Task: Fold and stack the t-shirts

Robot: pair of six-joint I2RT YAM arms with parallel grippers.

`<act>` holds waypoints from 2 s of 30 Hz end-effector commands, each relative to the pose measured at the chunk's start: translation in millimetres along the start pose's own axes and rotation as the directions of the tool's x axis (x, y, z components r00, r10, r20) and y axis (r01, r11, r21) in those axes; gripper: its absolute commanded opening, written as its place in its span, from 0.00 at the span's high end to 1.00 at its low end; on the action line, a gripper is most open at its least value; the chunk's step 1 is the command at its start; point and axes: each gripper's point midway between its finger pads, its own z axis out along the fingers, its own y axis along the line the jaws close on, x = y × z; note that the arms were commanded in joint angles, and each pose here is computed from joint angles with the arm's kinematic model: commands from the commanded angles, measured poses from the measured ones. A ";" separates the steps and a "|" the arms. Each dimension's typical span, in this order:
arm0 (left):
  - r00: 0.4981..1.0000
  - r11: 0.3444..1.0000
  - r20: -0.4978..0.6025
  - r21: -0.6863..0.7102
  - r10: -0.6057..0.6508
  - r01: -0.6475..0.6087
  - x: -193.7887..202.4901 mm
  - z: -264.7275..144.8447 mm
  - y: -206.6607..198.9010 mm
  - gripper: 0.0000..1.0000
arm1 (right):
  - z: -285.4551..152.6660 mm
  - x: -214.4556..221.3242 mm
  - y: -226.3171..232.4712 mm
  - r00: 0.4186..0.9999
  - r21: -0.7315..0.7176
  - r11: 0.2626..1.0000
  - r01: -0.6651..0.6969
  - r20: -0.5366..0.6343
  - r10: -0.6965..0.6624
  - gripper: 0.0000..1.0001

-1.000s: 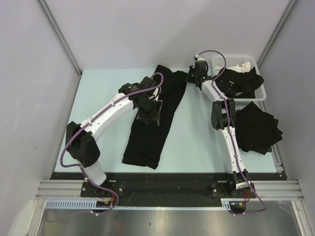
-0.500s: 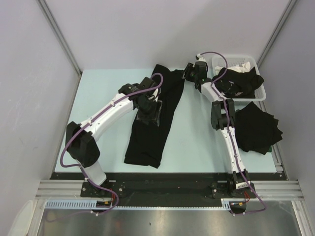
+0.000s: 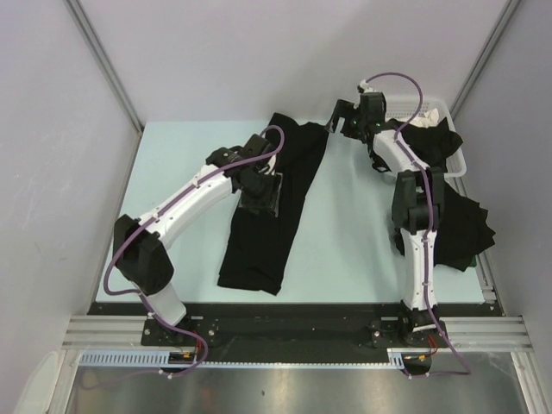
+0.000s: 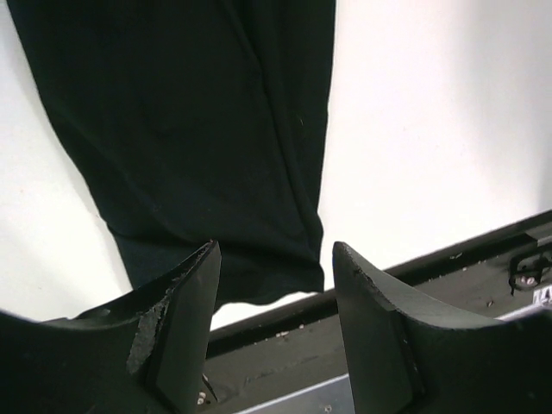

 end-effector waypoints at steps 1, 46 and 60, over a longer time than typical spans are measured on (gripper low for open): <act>0.982 0.999 0.186 -0.015 -0.034 0.037 -33.4 -30.5 5.0 0.40 | -75.6 -1.4 66.6 0.979 -0.002 0.983 0.186 -0.082 -0.185 0.00; 0.901 0.989 0.419 -0.040 -0.112 0.142 37.8 -100.3 71.2 0.29 | -302.6 342.3 200.2 0.959 0.030 0.998 0.057 -0.279 -0.047 0.00; 0.915 0.992 0.392 -0.040 -0.097 0.123 47.4 -90.9 69.5 0.29 | -315.6 394.9 208.1 0.957 0.016 1.000 0.020 -0.289 -0.014 0.00</act>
